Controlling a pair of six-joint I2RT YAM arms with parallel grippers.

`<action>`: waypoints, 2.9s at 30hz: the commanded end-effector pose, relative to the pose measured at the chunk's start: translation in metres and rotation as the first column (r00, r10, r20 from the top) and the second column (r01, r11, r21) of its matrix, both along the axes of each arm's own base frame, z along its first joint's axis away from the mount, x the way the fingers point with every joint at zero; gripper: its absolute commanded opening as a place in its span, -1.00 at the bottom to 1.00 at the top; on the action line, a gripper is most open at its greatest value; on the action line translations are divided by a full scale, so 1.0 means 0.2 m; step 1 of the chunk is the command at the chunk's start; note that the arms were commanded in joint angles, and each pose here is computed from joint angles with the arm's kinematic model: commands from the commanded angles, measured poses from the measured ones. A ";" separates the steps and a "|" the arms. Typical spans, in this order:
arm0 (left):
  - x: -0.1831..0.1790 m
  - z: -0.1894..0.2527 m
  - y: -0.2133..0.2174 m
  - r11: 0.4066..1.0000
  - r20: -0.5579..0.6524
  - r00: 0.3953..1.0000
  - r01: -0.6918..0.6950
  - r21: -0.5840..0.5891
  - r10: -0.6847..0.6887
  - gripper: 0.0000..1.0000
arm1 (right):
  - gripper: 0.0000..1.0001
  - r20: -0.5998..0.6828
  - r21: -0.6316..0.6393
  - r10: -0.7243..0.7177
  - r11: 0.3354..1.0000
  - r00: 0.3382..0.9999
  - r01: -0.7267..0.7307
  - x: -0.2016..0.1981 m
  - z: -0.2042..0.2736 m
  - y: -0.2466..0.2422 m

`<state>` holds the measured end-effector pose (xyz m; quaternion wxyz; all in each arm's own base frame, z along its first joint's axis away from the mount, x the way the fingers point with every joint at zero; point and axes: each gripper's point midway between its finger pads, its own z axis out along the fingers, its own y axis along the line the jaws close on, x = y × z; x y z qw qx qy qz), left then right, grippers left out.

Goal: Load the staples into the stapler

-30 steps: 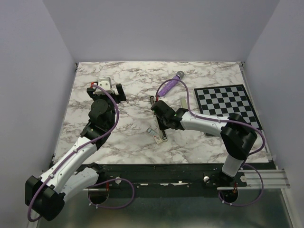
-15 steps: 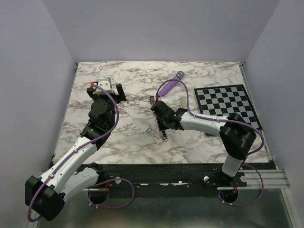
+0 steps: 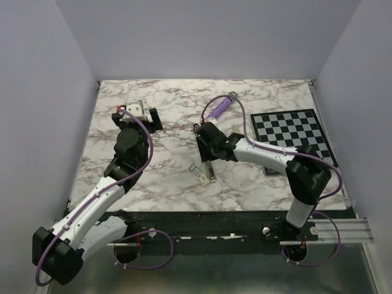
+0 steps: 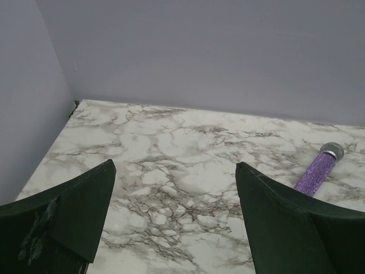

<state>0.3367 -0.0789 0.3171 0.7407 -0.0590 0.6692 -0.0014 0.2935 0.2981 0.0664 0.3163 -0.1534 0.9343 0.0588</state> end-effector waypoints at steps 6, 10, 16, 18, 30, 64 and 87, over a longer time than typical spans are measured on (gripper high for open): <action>-0.02 0.03 0.00 1.000 0.026 1.000 0.007 -0.010 -0.007 0.87 | 0.29 -0.017 0.003 0.026 1.000 1.000 -0.026 0.24 0.14 0.00; -0.01 0.03 -0.02 1.000 0.021 1.000 0.022 -0.012 -0.021 0.87 | 0.30 -0.042 0.004 0.035 0.999 0.999 -0.035 0.36 0.15 0.05; 0.00 0.01 -0.06 0.998 0.005 0.998 0.062 -0.025 -0.062 0.87 | 0.34 -0.052 -0.036 0.074 0.996 0.996 -0.076 0.50 0.11 0.14; 0.00 0.01 -0.08 0.997 -0.001 0.997 0.077 -0.029 -0.077 0.87 | 0.36 -0.056 -0.053 0.067 0.996 0.996 -0.070 0.54 0.08 0.15; -0.04 -0.28 -0.38 0.931 -0.267 0.919 0.207 -0.301 -0.291 0.89 | 0.38 -0.069 -0.089 0.049 0.994 0.996 -0.055 0.71 -0.13 0.21; -0.20 -1.20 -1.15 0.838 -0.674 0.542 0.113 -0.534 -0.502 0.57 | -0.90 0.200 0.059 -0.063 0.997 0.978 0.053 0.85 0.22 0.13; -0.12 -1.36 -1.26 0.806 -0.682 0.518 0.025 -0.591 -0.516 -0.18 | -0.91 0.307 0.139 -0.138 0.985 0.942 0.099 0.85 0.39 0.07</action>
